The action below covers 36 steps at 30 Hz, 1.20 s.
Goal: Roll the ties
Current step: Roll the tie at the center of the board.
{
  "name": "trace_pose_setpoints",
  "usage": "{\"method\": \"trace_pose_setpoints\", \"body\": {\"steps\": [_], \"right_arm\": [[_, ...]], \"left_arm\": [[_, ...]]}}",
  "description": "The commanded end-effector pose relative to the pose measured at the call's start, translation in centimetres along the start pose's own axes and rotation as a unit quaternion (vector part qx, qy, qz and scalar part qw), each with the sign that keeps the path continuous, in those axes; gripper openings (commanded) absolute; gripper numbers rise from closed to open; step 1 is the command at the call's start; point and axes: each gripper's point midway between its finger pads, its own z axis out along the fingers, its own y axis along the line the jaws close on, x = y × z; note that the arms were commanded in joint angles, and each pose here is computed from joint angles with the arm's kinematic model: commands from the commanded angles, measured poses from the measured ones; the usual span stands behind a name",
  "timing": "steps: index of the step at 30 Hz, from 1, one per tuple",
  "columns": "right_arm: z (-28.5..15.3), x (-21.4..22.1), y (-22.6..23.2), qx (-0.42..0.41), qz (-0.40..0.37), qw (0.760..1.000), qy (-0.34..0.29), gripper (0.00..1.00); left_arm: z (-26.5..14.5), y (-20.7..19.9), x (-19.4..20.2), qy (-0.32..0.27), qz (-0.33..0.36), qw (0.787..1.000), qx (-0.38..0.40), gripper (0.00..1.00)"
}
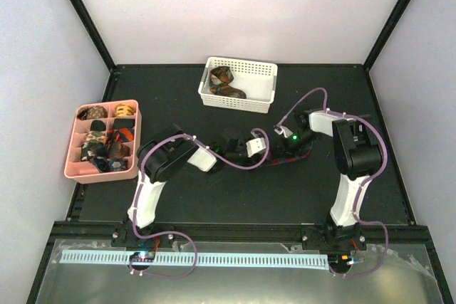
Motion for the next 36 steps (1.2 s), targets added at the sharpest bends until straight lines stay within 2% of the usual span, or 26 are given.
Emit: {"method": "trace_pose_setpoints", "body": {"steps": [1, 3, 6, 11, 16, 18, 22, 30, 34, 36], "right_arm": [[2.4, 1.8, -2.8, 0.048, 0.017, 0.998, 0.040, 0.02], [2.2, 1.6, -2.1, 0.034, 0.010, 0.999, 0.029, 0.03], [1.3, 1.1, -0.7, 0.010, -0.007, 1.000, 0.006, 0.12], [-1.7, 0.1, 0.9, -0.021, -0.030, 0.999, -0.029, 0.29], [-4.0, -0.6, 2.9, -0.060, -0.057, 0.994, -0.072, 0.48], [-4.0, -0.8, 3.5, -0.077, -0.058, 0.992, -0.080, 0.52], [-3.2, -1.1, 3.8, -0.092, -0.049, 0.992, -0.074, 0.53], [-2.0, -1.6, 5.4, -0.106, -0.065, 0.990, -0.069, 0.46], [-0.7, -1.4, 5.2, -0.096, -0.070, 0.992, -0.052, 0.38], [-0.2, -1.3, 4.7, -0.089, -0.065, 0.993, -0.044, 0.24]], "left_arm": [[0.6, -0.2, -0.4, 0.007, 0.006, 1.000, 0.014, 0.57], [0.1, -0.4, 0.4, 0.031, 0.006, 0.999, 0.011, 0.51], [-0.9, -0.4, 2.8, 0.109, -0.017, 0.994, 0.003, 0.46], [-3.1, -1.6, 7.1, 0.208, -0.045, 0.977, 0.013, 0.44], [-4.2, -2.5, 9.8, 0.268, -0.070, 0.960, 0.026, 0.44], [-4.4, -2.6, 10.5, 0.287, -0.080, 0.954, 0.027, 0.44], [-4.4, -2.3, 11.5, 0.316, -0.096, 0.944, 0.019, 0.44], [-4.1, -2.2, 11.5, 0.323, -0.104, 0.940, 0.018, 0.44], [-3.9, -2.1, 11.5, 0.325, -0.103, 0.940, 0.018, 0.44], [-4.0, -2.1, 11.5, 0.325, -0.102, 0.940, 0.017, 0.44]]}}
